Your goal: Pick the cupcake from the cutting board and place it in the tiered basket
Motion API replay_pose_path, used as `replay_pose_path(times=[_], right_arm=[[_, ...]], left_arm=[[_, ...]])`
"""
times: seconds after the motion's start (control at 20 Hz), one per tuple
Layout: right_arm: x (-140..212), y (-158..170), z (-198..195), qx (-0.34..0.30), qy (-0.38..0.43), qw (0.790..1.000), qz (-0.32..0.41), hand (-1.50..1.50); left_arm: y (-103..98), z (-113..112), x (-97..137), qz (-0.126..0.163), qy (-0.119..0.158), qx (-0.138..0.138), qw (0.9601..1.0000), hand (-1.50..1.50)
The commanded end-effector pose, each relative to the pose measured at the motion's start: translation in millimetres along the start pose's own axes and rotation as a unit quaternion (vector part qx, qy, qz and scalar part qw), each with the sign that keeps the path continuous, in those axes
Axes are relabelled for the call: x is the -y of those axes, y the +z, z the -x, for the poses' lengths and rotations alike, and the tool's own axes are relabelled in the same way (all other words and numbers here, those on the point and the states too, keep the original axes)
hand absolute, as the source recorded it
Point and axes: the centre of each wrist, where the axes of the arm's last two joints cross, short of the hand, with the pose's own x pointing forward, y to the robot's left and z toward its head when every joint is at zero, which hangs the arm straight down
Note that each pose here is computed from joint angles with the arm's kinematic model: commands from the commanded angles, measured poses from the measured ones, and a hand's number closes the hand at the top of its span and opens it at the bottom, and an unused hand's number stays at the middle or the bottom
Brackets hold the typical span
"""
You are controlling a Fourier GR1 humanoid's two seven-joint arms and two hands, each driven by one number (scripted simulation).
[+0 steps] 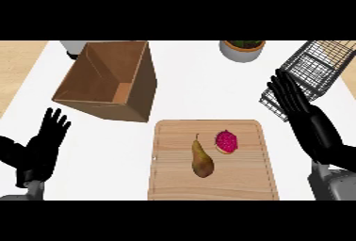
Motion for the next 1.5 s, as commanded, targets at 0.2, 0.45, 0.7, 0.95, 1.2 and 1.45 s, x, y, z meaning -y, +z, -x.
replay_pose_path(times=[0.2, 0.45, 0.7, 0.95, 1.2, 1.45], right_arm=[[1.0, -46.9, 10.4, 0.070, -0.226, 0.966, -0.107, 1.50], [-15.8, -34.2, 63.3, -0.058, -0.341, 0.928, -0.139, -1.50], [26.4, -36.2, 70.6, -0.010, -0.384, 0.885, -0.264, -1.50], [126.6, -46.3, 17.7, 0.025, -0.267, 0.897, -0.352, -1.50], [149.0, -79.7, -80.2, 0.024, -0.056, 0.903, -0.424, -1.50], [113.5, -100.1, -167.5, 0.053, 0.143, 0.866, -0.476, -1.50]], left_arm=[[-11.9, -56.7, 50.8, 0.071, -0.061, 0.161, 0.9826, 0.00], [-8.3, -61.5, 87.8, 0.116, -0.058, 0.181, 0.9749, 0.00], [-1.6, -56.6, 113.1, 0.117, -0.063, 0.180, 0.9746, 0.00], [-3.2, -46.2, 120.3, 0.103, -0.074, 0.170, 0.9772, 0.00], [1.9, -47.5, 121.3, 0.104, -0.067, 0.166, 0.9784, 0.00], [0.3, -47.2, 118.7, 0.098, -0.074, 0.165, 0.9786, 0.00]])
